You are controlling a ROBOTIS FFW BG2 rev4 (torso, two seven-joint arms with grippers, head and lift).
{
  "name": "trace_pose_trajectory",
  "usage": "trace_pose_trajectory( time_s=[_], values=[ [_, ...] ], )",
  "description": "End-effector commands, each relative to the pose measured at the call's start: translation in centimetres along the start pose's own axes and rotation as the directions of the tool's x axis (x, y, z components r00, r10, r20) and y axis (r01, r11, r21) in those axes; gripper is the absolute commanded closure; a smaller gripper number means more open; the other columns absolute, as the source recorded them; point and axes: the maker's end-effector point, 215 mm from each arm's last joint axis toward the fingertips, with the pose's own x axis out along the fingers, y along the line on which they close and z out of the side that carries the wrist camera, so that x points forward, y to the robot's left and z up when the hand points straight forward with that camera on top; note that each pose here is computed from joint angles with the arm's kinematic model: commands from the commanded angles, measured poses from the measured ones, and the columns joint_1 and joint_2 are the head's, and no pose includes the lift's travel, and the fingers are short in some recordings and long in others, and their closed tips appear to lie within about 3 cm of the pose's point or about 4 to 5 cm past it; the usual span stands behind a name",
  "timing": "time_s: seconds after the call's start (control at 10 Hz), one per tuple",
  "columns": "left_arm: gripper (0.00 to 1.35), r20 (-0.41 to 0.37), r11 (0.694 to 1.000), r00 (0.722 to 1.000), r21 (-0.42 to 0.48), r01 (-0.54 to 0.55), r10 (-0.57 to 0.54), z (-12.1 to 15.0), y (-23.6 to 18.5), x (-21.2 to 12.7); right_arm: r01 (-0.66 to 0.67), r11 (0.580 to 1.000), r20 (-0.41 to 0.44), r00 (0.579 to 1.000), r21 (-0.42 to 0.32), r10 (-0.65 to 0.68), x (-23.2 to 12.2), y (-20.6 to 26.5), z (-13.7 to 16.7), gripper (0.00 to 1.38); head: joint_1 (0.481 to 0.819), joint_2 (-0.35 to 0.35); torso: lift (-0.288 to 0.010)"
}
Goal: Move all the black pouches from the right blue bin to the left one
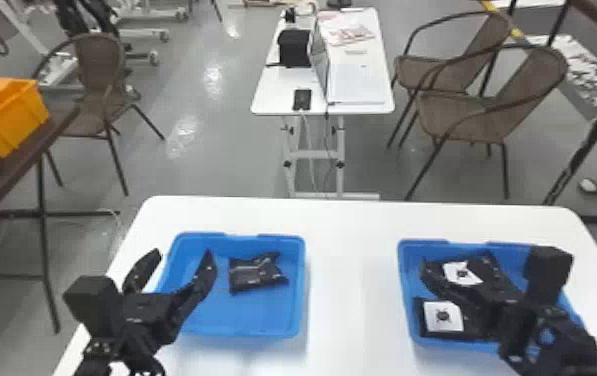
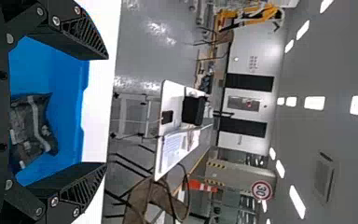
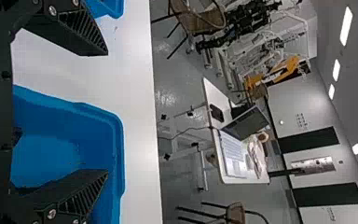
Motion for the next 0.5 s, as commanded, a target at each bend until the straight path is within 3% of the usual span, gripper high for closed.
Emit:
trace_pose_trajectory(
  time_s=[0.0, 0.4],
  values=[
    [0.23, 0.033, 0.999, 0.999, -0.003, -0.034, 0.034, 1.2, 0.7, -1.1, 0.081, 0.997, 0.004, 0.997, -0.014, -0.081, -1.7, -2.2, -0.6, 0.12, 0.695, 0.083, 0.01],
    [0.23, 0.039, 0.996, 0.996, -0.03, -0.082, 0.083, 1.0, 1.3, -1.9, 0.269, 0.963, -0.06, 0.961, 0.003, -0.269, -5.7, -9.8, -4.4, 0.12, 0.695, 0.02, 0.01]
  ],
)
